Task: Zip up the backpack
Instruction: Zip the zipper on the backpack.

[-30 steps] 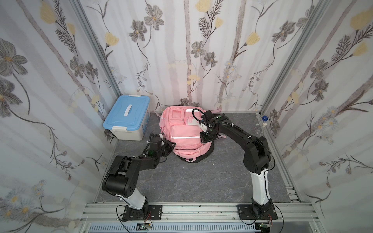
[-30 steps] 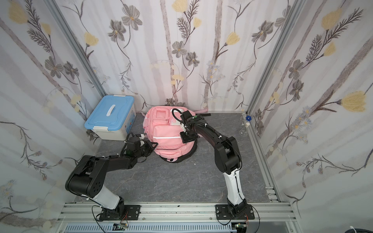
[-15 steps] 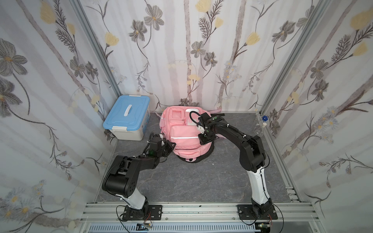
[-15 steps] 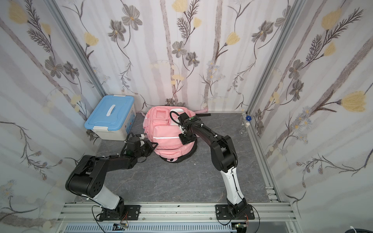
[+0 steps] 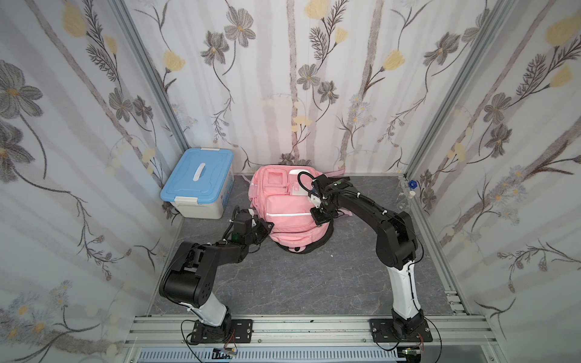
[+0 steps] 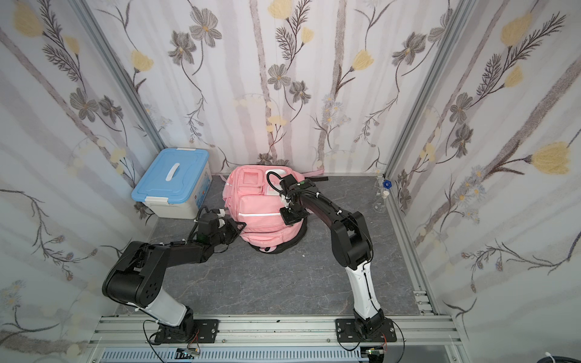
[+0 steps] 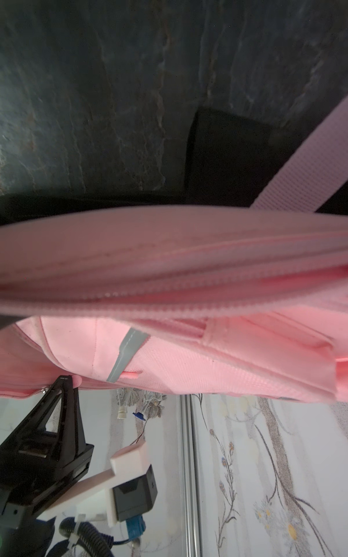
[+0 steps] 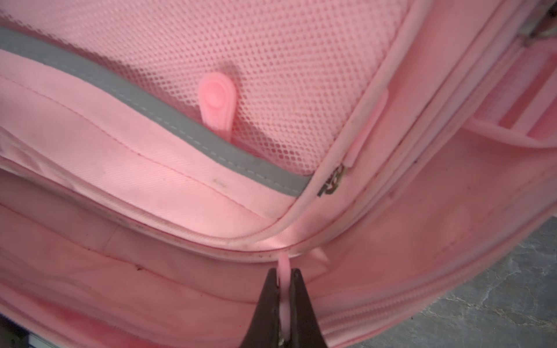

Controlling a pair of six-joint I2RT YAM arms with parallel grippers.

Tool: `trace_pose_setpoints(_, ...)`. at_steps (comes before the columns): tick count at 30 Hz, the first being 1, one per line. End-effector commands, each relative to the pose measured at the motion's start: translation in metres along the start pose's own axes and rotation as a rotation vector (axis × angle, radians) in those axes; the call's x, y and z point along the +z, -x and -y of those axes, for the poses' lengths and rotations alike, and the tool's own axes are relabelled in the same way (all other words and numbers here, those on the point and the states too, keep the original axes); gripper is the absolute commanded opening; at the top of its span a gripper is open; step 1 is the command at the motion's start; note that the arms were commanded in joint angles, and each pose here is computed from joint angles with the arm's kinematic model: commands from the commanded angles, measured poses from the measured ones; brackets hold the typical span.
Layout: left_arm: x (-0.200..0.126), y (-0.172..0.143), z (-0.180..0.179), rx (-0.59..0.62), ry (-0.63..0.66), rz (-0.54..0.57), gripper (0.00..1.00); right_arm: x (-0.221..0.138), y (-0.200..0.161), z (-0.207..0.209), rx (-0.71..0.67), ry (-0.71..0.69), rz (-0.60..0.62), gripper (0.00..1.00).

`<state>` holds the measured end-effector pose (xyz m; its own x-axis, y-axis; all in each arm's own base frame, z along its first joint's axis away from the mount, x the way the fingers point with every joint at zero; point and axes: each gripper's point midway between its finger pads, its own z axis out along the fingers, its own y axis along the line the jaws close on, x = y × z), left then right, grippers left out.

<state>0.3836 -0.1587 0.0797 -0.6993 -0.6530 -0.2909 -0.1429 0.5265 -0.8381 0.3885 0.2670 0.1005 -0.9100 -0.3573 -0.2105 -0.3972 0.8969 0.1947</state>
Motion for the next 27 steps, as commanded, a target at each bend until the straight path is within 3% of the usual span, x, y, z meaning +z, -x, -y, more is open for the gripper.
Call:
trace_pose_setpoints(1,0.001,0.000,-0.004,0.035,0.023,0.001,0.00,-0.012,0.002,-0.015,0.033,0.103,0.033,0.00)
trace_pose_setpoints(14,-0.002,0.000,-0.006,0.031,0.044,0.006,0.00,-0.019,-0.001,-0.036,0.056,0.196,0.122,0.00)
trace_pose_setpoints(27,0.000,-0.003,-0.003,0.037,0.041,-0.003,0.00,-0.010,0.000,-0.057,0.018,0.174,0.130,0.00)
